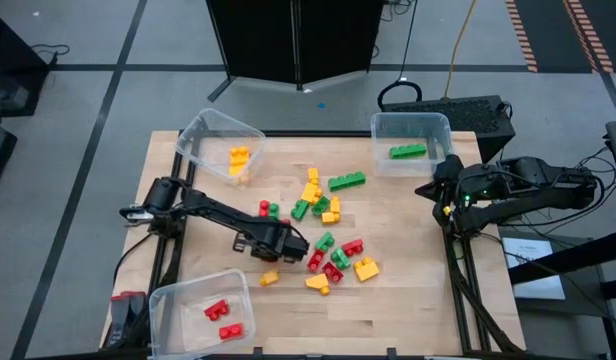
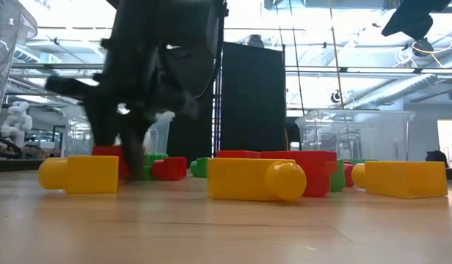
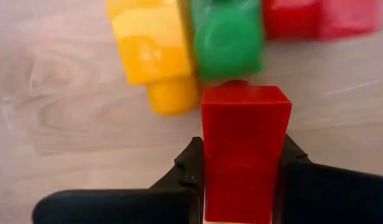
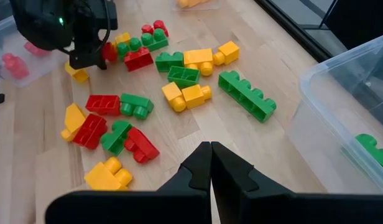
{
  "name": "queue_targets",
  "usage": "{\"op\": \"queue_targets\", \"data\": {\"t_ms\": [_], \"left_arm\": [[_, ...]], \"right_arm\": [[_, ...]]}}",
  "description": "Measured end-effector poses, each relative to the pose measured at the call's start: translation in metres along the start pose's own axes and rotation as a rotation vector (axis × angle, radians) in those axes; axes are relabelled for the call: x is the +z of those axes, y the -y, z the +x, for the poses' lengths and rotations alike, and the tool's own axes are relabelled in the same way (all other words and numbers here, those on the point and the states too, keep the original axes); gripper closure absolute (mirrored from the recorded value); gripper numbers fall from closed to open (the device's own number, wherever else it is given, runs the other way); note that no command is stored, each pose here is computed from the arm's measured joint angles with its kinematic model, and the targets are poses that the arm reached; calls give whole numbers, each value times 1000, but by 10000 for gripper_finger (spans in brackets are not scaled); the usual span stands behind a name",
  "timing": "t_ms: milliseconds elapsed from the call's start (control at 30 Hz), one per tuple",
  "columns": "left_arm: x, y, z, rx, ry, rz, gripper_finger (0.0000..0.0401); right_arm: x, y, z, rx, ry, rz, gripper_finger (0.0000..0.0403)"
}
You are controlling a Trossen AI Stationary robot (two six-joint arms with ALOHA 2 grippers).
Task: Sort blocks
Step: Put the red game piece into the bottom transparent bin
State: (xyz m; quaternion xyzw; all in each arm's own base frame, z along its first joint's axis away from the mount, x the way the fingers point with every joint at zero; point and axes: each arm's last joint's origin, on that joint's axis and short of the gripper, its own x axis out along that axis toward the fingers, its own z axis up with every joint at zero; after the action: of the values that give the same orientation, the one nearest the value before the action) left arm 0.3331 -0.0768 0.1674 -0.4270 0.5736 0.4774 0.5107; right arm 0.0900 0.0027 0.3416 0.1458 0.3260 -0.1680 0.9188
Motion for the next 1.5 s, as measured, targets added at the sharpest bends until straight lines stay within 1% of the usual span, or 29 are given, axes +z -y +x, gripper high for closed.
{"op": "queue_targets", "data": {"t_ms": [67,167,267,367,433,533,633,767,833,900,1033,1100,1167,1333,1400,1500], "left_arm": [[1,-2,-12,-21,5,6,362],[3,-2,-32,-85,6,32,362],[5,-6,-58,-135,22,49,362],[5,-15,-88,-185,52,108,362],[2,-21,-110,-233,71,180,362],[-9,-35,-143,-311,91,297,362],[-29,-54,-172,-389,63,403,362],[-60,-80,-197,-476,21,438,362],[-76,-91,-201,-493,-5,444,362],[-93,-100,-201,-489,-30,452,362],[-127,-118,-194,-402,-90,503,362],[-140,-124,-189,-361,-91,527,363],[-148,-126,-185,-341,-83,555,363],[-159,-125,-181,-339,-82,596,363],[-163,-124,-180,-357,-84,630,344],[-167,-122,-175,-337,-74,669,298]], "right_arm": [[0,0,0,-1,1,0,397],[0,0,0,-1,1,1,397],[0,0,0,-1,2,4,397],[0,0,0,0,4,5,397],[1,0,0,3,9,7,397],[2,-1,0,6,16,10,397],[2,-1,0,9,21,12,397],[2,-1,0,9,21,29,397],[2,-1,0,9,21,30,397],[2,-1,0,9,21,30,397],[2,-1,0,1,28,31,397],[3,-1,0,-14,41,33,397],[3,0,0,-19,44,33,397],[3,0,0,-20,44,37,397],[3,0,0,-20,44,37,397],[3,0,0,-16,42,37,397]]}}
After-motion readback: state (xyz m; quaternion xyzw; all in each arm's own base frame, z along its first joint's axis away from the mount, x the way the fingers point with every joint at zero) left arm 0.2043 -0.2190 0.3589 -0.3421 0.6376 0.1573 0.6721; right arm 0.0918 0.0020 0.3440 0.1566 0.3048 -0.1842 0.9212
